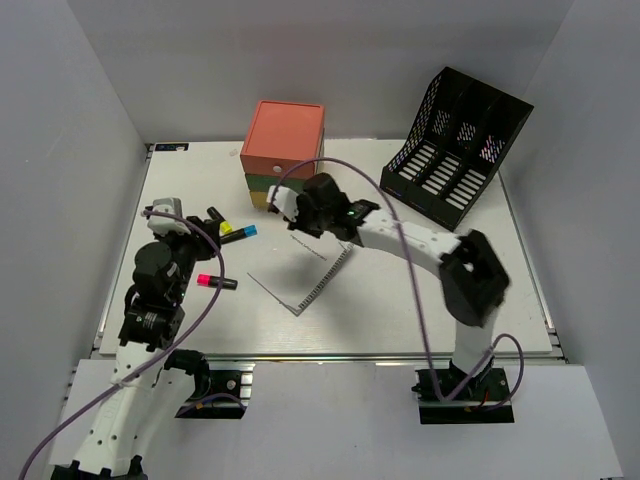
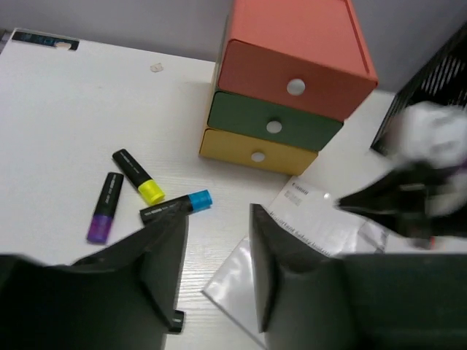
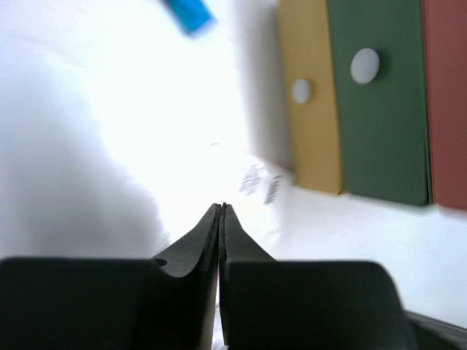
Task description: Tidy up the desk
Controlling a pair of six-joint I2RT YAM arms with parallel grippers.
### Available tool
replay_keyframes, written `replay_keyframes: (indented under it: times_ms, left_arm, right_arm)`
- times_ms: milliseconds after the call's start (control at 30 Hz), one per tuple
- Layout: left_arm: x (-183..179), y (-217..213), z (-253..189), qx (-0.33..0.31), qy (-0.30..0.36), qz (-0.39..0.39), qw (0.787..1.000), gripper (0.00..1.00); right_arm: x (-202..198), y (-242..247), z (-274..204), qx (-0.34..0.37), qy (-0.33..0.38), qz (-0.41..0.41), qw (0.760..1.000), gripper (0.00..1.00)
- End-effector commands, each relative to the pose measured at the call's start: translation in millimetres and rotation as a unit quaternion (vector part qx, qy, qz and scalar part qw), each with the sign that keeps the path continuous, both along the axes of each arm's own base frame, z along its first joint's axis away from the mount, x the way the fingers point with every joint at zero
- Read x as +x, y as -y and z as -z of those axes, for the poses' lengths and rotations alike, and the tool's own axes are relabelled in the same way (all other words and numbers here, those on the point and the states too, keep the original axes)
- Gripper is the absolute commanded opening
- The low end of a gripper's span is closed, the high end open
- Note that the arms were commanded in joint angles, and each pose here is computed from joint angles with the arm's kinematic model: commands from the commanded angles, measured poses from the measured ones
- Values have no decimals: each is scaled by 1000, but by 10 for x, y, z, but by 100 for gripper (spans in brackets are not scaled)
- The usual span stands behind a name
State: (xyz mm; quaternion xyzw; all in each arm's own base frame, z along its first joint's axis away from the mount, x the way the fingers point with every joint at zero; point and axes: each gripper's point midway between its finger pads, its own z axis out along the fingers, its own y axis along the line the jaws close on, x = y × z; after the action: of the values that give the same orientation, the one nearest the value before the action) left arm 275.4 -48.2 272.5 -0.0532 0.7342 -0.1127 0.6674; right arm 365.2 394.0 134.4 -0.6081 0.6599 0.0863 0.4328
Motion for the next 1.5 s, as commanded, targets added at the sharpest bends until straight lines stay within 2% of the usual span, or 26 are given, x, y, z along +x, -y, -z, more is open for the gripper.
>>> replay_keyframes:
  times_ms: [0, 33, 67, 100, 133, 167, 200, 233, 267, 300, 333, 367, 400, 467, 500, 533, 567, 633, 800, 867, 967, 1067, 1133, 1167, 1467]
  left_arm:
    - [68, 239, 106, -18, -15, 55, 998, 45]
    - [116, 361, 204, -38, -37, 79, 995, 35]
    - [102, 528, 238, -55, -48, 122, 990, 20]
    - [118, 629, 283, -64, -58, 146, 985, 15]
    - [201, 710, 417, -77, -86, 157, 981, 12]
    - [236, 774, 448, -93, -102, 166, 976, 10]
    - [231, 896, 497, -126, -128, 187, 966, 10]
    - [265, 959, 510, -144, -137, 196, 960, 13]
    - [306, 1053, 635, -178, -173, 202, 947, 22]
    - [314, 1127, 698, -198, -189, 208, 939, 34]
    - [388, 1156, 663, -216, -178, 207, 937, 41]
    - [434, 1156, 802, -231, -196, 193, 933, 47]
    - [498, 1184, 793, -252, -191, 182, 931, 57]
    - [579, 1209, 972, -268, -214, 162, 925, 61]
    - [650, 1226, 947, -280, -206, 161, 924, 62]
    - [698, 1226, 989, -283, -208, 154, 923, 62]
    - [744, 1266, 1117, -288, -224, 147, 919, 62]
    - [863, 1317, 1141, -295, -209, 148, 921, 59]
    - [1194, 1414, 1449, -320, -214, 139, 912, 45]
    - [1306, 1453, 1394, -337, -194, 145, 910, 40]
    - [1381, 1458, 1518, -347, -191, 138, 908, 38]
    - [1484, 1459, 1535, -353, -175, 144, 908, 40]
    - [1564, 1430, 1572, -358, -167, 140, 908, 44]
    - [1614, 1427, 1546, -363, -159, 137, 908, 50]
    - [1854, 1491, 1753, -384, -147, 139, 901, 53]
  right_arm:
    - [-582, 125, -700, 122, -87, -38, 988, 5]
    - [-605, 337, -963, 154, -81, -27, 984, 13]
    - [-725, 482, -812, 170, -105, -25, 979, 38]
    - [-861, 591, -738, 170, -118, -20, 978, 49]
    - [-815, 805, -1044, 210, -79, -3, 974, 59]
    - [-862, 935, -937, 209, -91, 12, 974, 66]
    - [-899, 1037, -1052, 218, -84, 18, 972, 67]
    - [-823, 1266, -978, 210, -99, 52, 971, 67]
    - [-894, 1336, -882, 210, -120, 54, 969, 68]
    - [-900, 1469, -928, 222, -118, 64, 966, 68]
    - [-891, 1565, -901, 230, -121, 73, 963, 67]
    - [-945, 1615, -879, 242, -138, 69, 958, 67]
    - [-1031, 1659, -800, 248, -152, 67, 954, 65]
    - [-1052, 1740, -802, 273, -166, 58, 946, 51]
    - [-1094, 1753, -788, 280, -176, 54, 942, 40]
    - [-1145, 1738, -853, 284, -180, 35, 941, 22]
    - [-1139, 1804, -877, 283, -183, 38, 940, 16]
    - [-1216, 1818, -923, 292, -184, 17, 938, 8]
    - [-1366, 1908, -954, 294, -176, -9, 939, 6]
    - [-1383, 1953, -973, 288, -152, -16, 945, 6]
    - [-1384, 2002, -948, 277, -120, -25, 953, 7]
    - [-1388, 2051, -960, 276, -107, -25, 955, 13]
    - [-1408, 2038, -982, 278, -107, -30, 954, 15]
    - [-1411, 2041, -980, 278, -106, -30, 954, 15]
    - [-1338, 2087, -938, 270, -96, -14, 958, 15]
